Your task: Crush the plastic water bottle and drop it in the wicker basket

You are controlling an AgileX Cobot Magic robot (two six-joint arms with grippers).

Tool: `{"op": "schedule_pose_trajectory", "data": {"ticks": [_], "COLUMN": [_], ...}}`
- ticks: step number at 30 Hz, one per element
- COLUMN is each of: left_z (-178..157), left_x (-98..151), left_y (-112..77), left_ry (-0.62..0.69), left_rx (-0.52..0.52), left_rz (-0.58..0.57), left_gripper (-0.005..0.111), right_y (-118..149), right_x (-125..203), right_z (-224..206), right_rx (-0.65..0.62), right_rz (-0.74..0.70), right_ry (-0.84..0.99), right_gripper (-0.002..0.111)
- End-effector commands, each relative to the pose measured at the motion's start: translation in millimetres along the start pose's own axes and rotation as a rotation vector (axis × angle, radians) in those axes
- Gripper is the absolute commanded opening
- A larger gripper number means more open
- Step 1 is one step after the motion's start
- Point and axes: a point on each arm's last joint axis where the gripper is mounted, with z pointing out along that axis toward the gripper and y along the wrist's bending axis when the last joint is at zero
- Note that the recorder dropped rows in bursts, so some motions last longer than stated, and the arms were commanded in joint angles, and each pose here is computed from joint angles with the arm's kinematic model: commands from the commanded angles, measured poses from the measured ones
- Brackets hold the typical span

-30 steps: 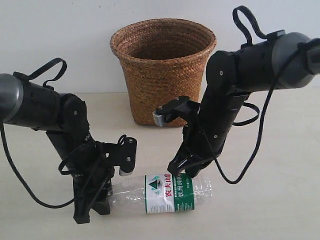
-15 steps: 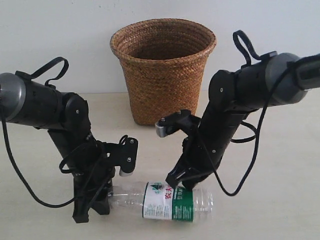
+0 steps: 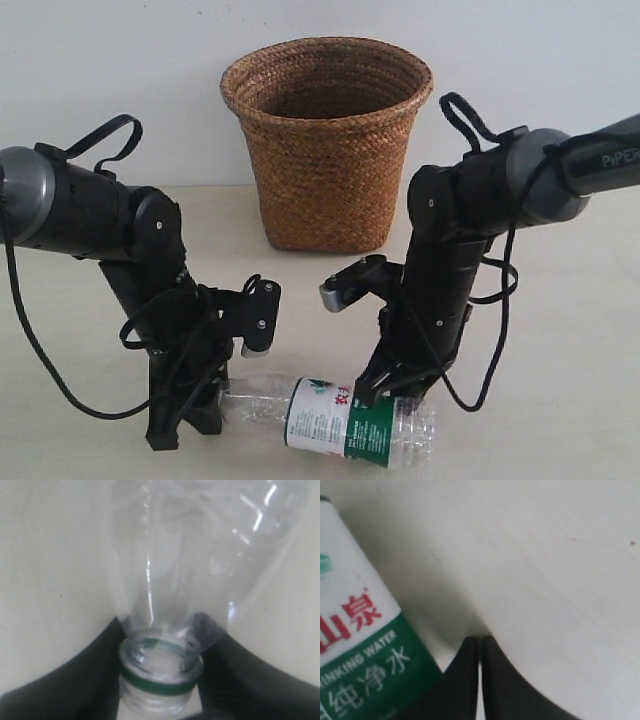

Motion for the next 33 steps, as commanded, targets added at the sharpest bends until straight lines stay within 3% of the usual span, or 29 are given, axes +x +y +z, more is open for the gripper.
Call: {"op": "schedule_pose_trajectory", "data": {"ticks": [1, 6, 9, 15, 21, 23, 25, 28, 33], "left_z": [13.3, -2.3, -16.5, -22.9, -4.8, 0.8, 0.5, 0.5, 0.5], "left_x": [0.6, -1.1, -2.8, -11.2, -28.8, -27.8, -25.8, -25.2, -25.5], "left_y": [3.4, 7.0, 12.8, 9.6, -12.9, -11.8, -10.6, -10.9, -10.7], "left_ry": [-0.01, -0.02, -0.037, 0.029, 0.148, 0.143, 0.163, 0.171, 0.174], "left_rx": [-0.021, -0.098, -0.199, -0.28, -0.383, -0.465, -0.481, -0.478, -0.477], "left_rz": [-0.093, -0.089, -0.166, -0.182, 0.001, -0.082, -0.09, -0.087, -0.061], "left_gripper": [0.004, 0.004, 0.004, 0.004, 0.004, 0.004, 0.004, 0.004, 0.004], "right_y": [3.6, 18.9, 26.0, 25.0, 15.8, 16.6, 18.3, 13.4, 13.1], "right_x": [1.7, 10.6, 18.6, 12.9, 7.6, 5.7, 4.4, -0.1, -8.6], "right_z": [-53.5, -114.2, -128.5, -112.4, -91.4, -79.3, -63.8, -51.6, -73.2], "right_rx": [0.042, 0.102, 0.085, 0.04, 0.056, -0.001, -0.058, -0.047, 0.006], "right_rz": [-0.016, -0.044, -0.033, 0.015, -0.003, 0.038, 0.039, 0.03, -0.005], "right_ry": [-0.086, -0.255, -0.256, -0.26, -0.215, -0.181, -0.127, -0.132, -0.232], "right_gripper": [0.0, 0.0, 0.0, 0.0, 0.0, 0.0, 0.0, 0.0, 0.0]}}
